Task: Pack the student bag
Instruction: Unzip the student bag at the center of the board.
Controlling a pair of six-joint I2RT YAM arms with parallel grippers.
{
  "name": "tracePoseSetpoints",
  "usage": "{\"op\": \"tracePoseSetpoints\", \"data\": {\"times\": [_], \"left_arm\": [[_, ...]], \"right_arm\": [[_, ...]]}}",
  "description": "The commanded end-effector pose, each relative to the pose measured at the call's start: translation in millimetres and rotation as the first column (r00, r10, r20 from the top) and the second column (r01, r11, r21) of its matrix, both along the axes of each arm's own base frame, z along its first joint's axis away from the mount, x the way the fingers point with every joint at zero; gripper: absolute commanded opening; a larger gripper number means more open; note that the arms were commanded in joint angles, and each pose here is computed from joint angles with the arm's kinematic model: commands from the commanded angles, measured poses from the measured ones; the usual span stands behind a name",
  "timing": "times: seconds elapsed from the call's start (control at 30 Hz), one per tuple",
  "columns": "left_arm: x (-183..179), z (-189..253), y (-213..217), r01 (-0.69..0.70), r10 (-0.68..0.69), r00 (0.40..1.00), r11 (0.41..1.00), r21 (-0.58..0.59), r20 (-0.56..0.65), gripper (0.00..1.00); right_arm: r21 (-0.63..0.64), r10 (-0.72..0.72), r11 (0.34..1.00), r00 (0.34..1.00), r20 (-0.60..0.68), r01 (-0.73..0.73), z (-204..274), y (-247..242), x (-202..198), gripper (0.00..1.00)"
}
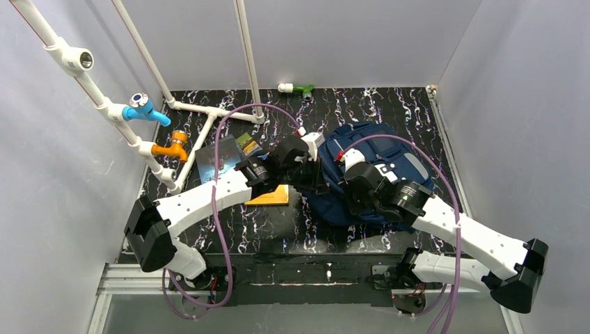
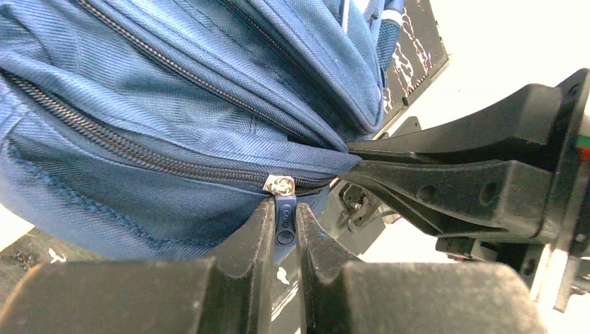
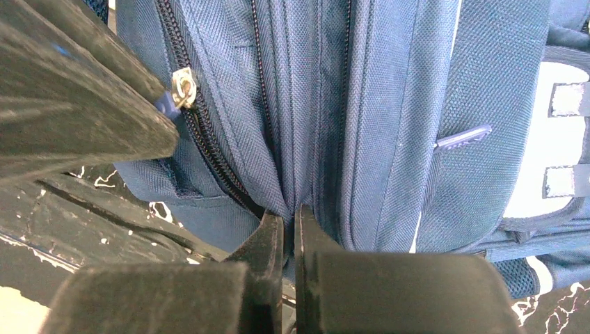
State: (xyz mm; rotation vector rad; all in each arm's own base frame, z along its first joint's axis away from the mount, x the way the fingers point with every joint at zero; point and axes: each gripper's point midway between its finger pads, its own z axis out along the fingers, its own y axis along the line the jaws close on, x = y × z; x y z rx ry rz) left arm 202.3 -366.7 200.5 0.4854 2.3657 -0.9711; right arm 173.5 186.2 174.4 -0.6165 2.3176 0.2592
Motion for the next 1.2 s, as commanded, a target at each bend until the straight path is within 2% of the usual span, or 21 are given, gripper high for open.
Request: {"op": "tracePoseSetpoints", "data": {"times": [0.0,0.1,0.17,0.27,0.33,0.43,0.53,0.63,0.7,0.8,0.83,0.87,0.93,0.97,1.03,1.1,1.17], "left_arm": [[1.4,48.6,10.1,-0.022,0.021,1.000,0.994,-0.103,-0.016,0.00],[28.8,32.9,38.0,-0.165,0.165,0.986,0.986,0.010,0.028,0.00],[52.8,22.1,61.6,-0.284,0.277,0.957,0.955,0.086,0.087,0.00],[75.4,15.1,77.2,-0.343,0.329,0.935,0.933,0.105,0.132,0.00],[84.8,9.0,80.1,-0.351,0.334,0.932,0.929,0.120,0.140,0.00],[85.9,10.2,65.2,-0.279,0.266,0.956,0.954,0.106,0.127,0.00],[66.2,12.5,33.2,-0.130,0.130,0.991,0.991,0.000,0.042,0.00],[46.5,6.6,16.9,-0.064,0.063,0.998,0.997,-0.040,-0.028,0.00],[35.9,1.2,12.0,-0.038,0.036,0.998,0.998,-0.046,-0.052,0.00],[23.6,-3.7,11.5,0.005,-0.008,0.998,0.999,-0.051,-0.062,0.00],[21.9,-6.2,15.1,0.014,-0.016,0.999,0.999,-0.041,-0.051,0.04],[20.3,-12.8,21.7,0.021,-0.021,0.999,1.000,-0.016,-0.032,0.14],[18.0,-14.8,36.7,0.011,-0.011,1.000,1.000,0.013,0.022,0.35],[17.2,-17.4,44.6,0.005,-0.007,0.999,0.999,0.032,0.045,0.42],[14.9,-17.6,58.7,-0.009,0.004,0.996,0.998,0.060,0.085,0.51],[10.6,-13.8,68.8,-0.016,0.009,0.994,0.998,0.062,0.111,0.54],[7.2,-7.5,76.6,-0.031,0.024,0.990,0.998,0.046,0.137,0.58]], "right_arm": [[0.016,0.035,0.999,0.999,0.006,-0.035,6.7,6.8,-0.8,0.01],[0.016,-0.026,1.000,1.000,0.016,0.025,11.6,-4.6,-0.7,0.01],[-0.045,-0.141,0.989,0.990,0.023,0.142,12.0,-27.9,1.3,0.01],[-0.086,-0.244,0.966,0.970,0.007,0.244,10.5,-49.7,-5.1,0.01],[-0.052,-0.288,0.956,0.957,0.015,0.289,14.2,-58.1,-8.0,0.01],[0.011,-0.297,0.955,0.955,0.027,0.297,19.9,-60.9,-10.6,0.01],[0.057,-0.204,0.978,0.979,0.022,0.202,24.5,-46.4,-13.5,0.23],[0.063,-0.112,0.992,0.994,0.019,0.111,27.8,-31.9,-14.3,0.39],[0.050,-0.088,0.995,0.996,0.031,0.087,30.4,-28.1,-11.2,0.42],[0.028,-0.097,0.995,0.994,0.054,0.096,30.8,-27.4,-3.6,0.38],[0.024,-0.100,0.995,0.993,0.058,0.099,30.1,-26.3,-1.6,0.34],[0.016,-0.104,0.994,0.993,0.061,0.103,30.4,-26.0,0.0,0.32],[0.011,-0.101,0.995,0.993,0.067,0.101,35.0,-24.3,2.5,0.34],[0.023,-0.076,0.997,0.995,0.063,0.074,37.1,-19.2,1.4,0.38],[0.086,0.037,0.995,0.998,0.047,-0.041,40.4,4.3,-4.4,0.47],[0.152,0.137,0.978,0.990,0.042,-0.142,38.5,32.4,-8.0,0.54],[0.159,0.194,0.967,0.979,0.054,-0.201,27.3,52.8,-9.7,0.59]]}}
